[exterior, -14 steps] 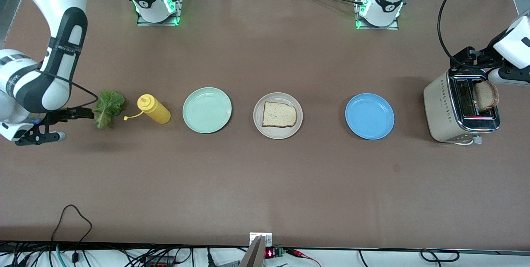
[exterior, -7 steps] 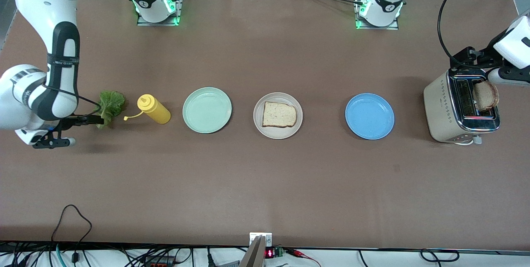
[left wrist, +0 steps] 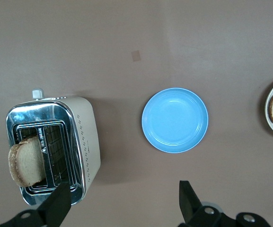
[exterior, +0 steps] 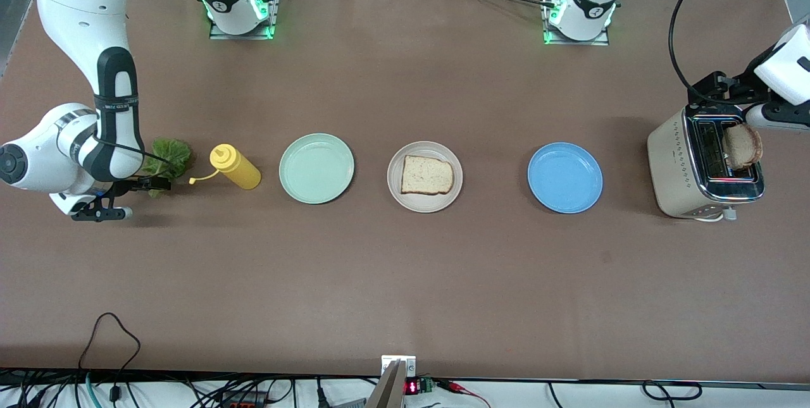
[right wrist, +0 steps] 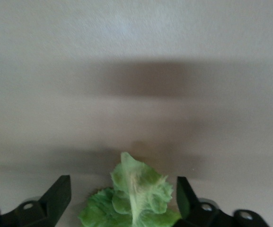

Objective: Make sandwich in beige plate with both arms
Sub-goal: 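Lower the right gripper onto the green lettuce leaf and grasp it, then lift the lettuce leaf with the right gripper toward the beige plate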

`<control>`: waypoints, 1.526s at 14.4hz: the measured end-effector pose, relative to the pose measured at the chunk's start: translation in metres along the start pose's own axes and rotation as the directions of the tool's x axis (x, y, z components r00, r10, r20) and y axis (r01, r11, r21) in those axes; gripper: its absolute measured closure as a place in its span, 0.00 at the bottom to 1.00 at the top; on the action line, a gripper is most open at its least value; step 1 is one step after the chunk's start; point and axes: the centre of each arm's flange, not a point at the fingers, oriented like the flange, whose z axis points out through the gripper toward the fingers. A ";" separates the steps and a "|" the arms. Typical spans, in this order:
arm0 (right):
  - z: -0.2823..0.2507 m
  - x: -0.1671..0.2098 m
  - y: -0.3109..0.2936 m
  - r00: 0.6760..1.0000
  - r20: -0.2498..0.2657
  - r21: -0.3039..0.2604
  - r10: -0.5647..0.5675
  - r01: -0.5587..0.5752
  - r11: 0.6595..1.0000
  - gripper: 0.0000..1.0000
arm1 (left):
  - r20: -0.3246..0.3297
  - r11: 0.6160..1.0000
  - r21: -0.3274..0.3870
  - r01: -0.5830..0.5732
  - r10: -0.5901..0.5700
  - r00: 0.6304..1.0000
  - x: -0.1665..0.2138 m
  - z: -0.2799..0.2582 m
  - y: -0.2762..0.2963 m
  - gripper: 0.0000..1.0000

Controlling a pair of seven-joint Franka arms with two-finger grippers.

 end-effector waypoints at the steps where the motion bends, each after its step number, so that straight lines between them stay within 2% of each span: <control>1: 0.001 -0.001 0.002 1.000 0.003 0.001 0.002 -0.002 1.000 0.06 | 0.000 1.000 0.000 0.000 0.000 1.000 0.000 0.000 0.000 0.00; 2: 0.002 -0.002 0.003 1.000 0.005 0.002 0.001 -0.001 1.000 0.11 | 0.000 1.000 0.000 0.000 0.000 1.000 0.000 0.000 0.000 0.00; 4: 0.002 -0.003 0.005 1.000 0.006 0.001 -0.006 0.006 1.000 0.35 | 0.000 1.000 0.000 0.000 0.000 1.000 0.000 0.000 0.000 0.00; 6: 0.002 -0.003 0.005 1.000 0.004 -0.004 -0.018 0.018 1.000 0.53 | 0.000 1.000 0.000 0.000 0.000 1.000 0.000 0.000 0.000 0.00; 7: 0.002 -0.003 0.005 1.000 0.002 -0.006 -0.022 0.022 1.000 0.67 | 0.000 1.000 0.000 0.000 0.000 1.000 0.000 0.000 0.000 0.00; 10: 0.002 -0.001 0.003 0.999 0.000 -0.008 -0.036 0.036 0.999 0.94 | 0.000 1.000 0.000 0.000 0.000 1.000 0.000 0.000 0.000 0.00; 13: -0.006 0.002 -0.001 0.997 -0.016 -0.007 -0.081 0.081 0.997 0.94 | 0.000 1.000 0.000 0.000 0.000 1.000 0.000 0.000 0.000 0.00; 15: -0.029 0.007 -0.004 0.988 -0.060 -0.007 -0.142 0.141 0.990 0.94 | 0.000 1.000 0.000 0.000 0.000 1.000 0.000 0.000 0.000 0.00; 19: -0.107 0.017 -0.017 0.951 -0.168 -0.023 -0.259 0.258 0.966 0.95 | 0.000 1.000 0.000 0.000 0.000 1.000 0.000 0.000 0.000 0.00; 22: -0.174 0.020 -0.039 0.912 -0.222 -0.002 -0.344 0.352 0.936 0.95 | 0.000 1.000 0.000 0.000 0.000 1.000 0.000 0.000 0.000 0.00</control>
